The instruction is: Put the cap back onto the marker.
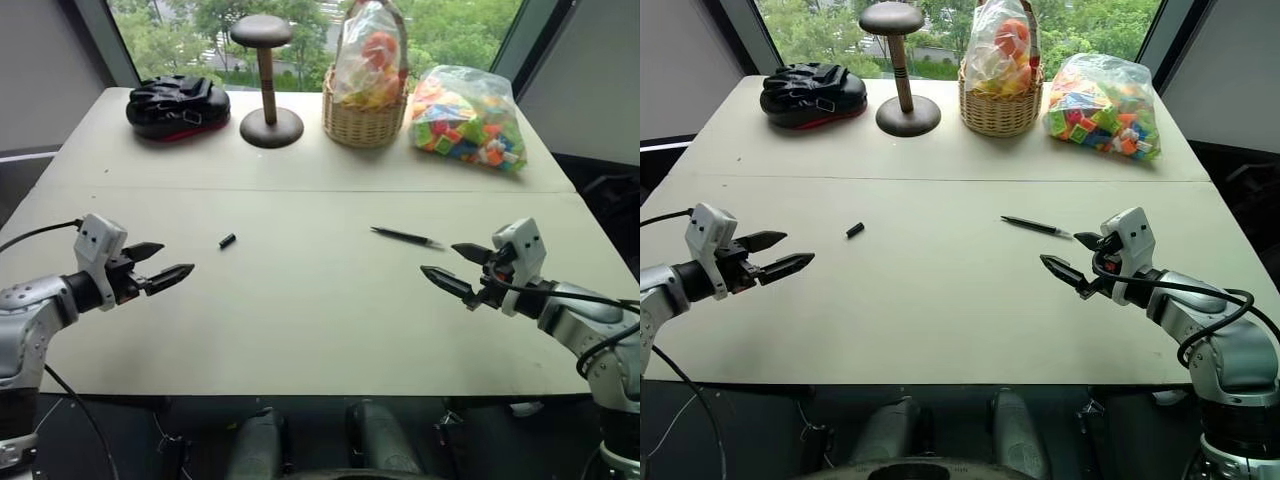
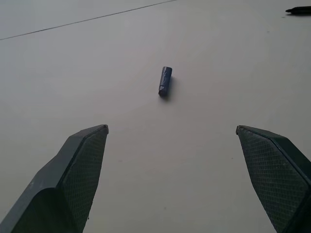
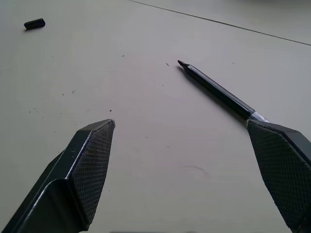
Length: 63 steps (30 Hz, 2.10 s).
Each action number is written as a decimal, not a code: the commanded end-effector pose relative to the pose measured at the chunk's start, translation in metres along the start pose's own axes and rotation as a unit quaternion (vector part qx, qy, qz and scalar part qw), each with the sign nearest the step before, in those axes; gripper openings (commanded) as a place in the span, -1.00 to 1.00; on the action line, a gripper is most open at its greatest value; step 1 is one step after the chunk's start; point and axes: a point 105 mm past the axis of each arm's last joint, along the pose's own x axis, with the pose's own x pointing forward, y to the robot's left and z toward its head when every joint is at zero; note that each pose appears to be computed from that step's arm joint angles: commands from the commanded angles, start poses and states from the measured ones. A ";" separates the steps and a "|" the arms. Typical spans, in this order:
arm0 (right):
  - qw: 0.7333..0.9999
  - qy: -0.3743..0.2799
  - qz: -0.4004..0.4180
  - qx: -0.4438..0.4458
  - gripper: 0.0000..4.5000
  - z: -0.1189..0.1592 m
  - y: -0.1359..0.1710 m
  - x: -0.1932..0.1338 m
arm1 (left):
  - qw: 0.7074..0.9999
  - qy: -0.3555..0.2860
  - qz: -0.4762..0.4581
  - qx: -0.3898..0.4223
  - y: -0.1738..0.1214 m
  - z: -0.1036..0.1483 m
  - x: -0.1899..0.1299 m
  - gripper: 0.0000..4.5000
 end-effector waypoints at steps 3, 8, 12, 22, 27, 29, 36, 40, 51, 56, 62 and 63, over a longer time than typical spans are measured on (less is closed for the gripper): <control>1.000 -0.015 -0.006 -0.022 1.00 0.010 -0.001 0.000 | 1.000 -0.025 0.003 0.012 -0.002 0.012 -0.003 0.97; 1.000 -0.017 -0.008 -0.024 1.00 0.010 0.000 0.002 | 1.000 -0.029 0.002 0.010 -0.003 0.013 -0.002 0.97; 1.000 -0.012 -0.004 -0.021 1.00 0.009 0.002 0.003 | 0.999 -0.030 0.005 0.011 -0.001 0.014 -0.001 0.97; 1.000 -0.014 -0.007 -0.021 1.00 0.009 0.002 0.005 | 0.999 -0.031 0.006 0.011 0.000 0.015 -0.001 0.97; 0.999 -0.021 -0.015 -0.025 1.00 0.011 0.001 0.006 | 0.999 -0.031 0.006 0.015 0.002 0.017 0.000 0.97; 0.999 -0.023 -0.018 -0.025 1.00 0.012 -0.001 0.006 | 0.999 -0.026 0.001 0.027 0.004 0.018 0.002 0.97; 0.999 -0.019 -0.008 -0.035 1.00 0.018 -0.008 0.013 | 0.989 -0.031 -0.098 0.104 0.001 0.053 0.034 0.97; 0.999 -0.019 -0.001 -0.044 1.00 0.025 -0.016 0.016 | 0.974 -0.019 -0.198 0.112 -0.015 0.067 0.057 0.97; 0.986 -0.031 0.088 -0.137 1.00 0.039 -0.033 0.060 | 0.931 -0.015 -0.343 0.121 -0.050 0.082 0.103 0.97; 0.978 -0.028 0.103 -0.177 1.00 0.041 -0.049 0.082 | 0.927 -0.019 -0.355 0.122 -0.056 0.080 0.107 0.97; 0.966 0.013 0.155 -0.206 1.00 0.026 -0.044 0.098 | 0.928 -0.013 -0.353 0.116 -0.058 0.067 0.096 0.97; 0.965 0.016 0.163 -0.206 1.00 0.024 -0.043 0.099 | 0.929 -0.012 -0.351 0.114 -0.058 0.065 0.094 0.97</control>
